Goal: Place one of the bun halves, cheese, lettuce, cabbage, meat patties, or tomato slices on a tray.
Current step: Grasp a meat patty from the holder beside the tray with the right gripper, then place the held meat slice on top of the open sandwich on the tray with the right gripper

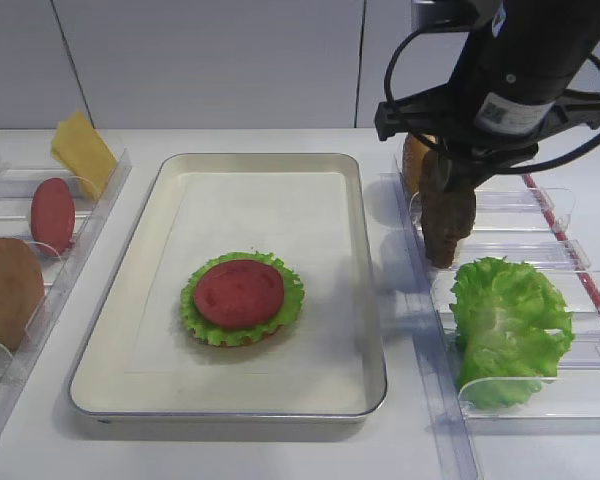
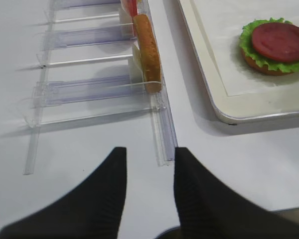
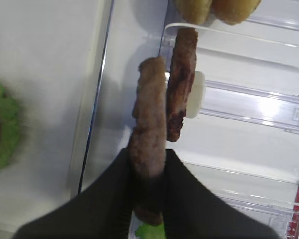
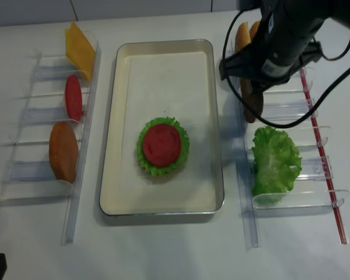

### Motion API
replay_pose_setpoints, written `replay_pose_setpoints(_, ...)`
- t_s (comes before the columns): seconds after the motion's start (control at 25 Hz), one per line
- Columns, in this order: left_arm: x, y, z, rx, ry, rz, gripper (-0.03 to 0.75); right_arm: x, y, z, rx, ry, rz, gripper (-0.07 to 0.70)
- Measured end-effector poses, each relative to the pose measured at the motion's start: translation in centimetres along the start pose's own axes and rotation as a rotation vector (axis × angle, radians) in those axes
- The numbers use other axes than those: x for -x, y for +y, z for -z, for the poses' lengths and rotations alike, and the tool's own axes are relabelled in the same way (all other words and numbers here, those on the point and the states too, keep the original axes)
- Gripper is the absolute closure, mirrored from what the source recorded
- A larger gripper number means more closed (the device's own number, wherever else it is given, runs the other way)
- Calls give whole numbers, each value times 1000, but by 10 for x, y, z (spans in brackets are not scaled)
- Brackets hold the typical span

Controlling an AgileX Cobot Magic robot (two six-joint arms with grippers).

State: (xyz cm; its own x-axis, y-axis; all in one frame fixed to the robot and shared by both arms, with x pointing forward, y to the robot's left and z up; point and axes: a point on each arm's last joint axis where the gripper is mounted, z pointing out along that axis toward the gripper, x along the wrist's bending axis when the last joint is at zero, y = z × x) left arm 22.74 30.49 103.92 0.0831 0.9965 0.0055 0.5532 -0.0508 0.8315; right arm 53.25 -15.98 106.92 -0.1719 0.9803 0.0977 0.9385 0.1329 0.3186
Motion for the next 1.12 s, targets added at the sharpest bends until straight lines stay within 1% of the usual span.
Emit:
replay_pose_setpoints(0.16,0,0,0,0,0,0,477,-1,-4,21,46,33,10,496)
replay_pose_setpoints(0.28,0,0,0,0,0,0,477,-4,-9,35,68,90,38,497)
replay_pose_setpoints(0.44,0,0,0,0,0,0,477,-14,-13,46,75,214,101,498)
replay_pose_setpoints(0.48,0,0,0,0,0,0,477,-17,-14,46,74,244,128,498)
replay_pose_setpoints(0.6,0,0,0,0,0,0,477,-27,-16,48,74,361,182,498)
replay_pose_setpoints(0.68,0,0,0,0,0,0,477,-34,-17,48,78,444,203,498)
replay_pose_setpoints(0.76,0,0,0,0,0,0,477,-38,-18,45,87,510,189,498)
replay_pose_setpoints(0.92,0,0,0,0,0,0,477,-48,-15,27,78,628,136,498)
replay_pose_setpoints(1.12,0,0,0,0,0,0,477,-64,-6,5,65,818,125,498)
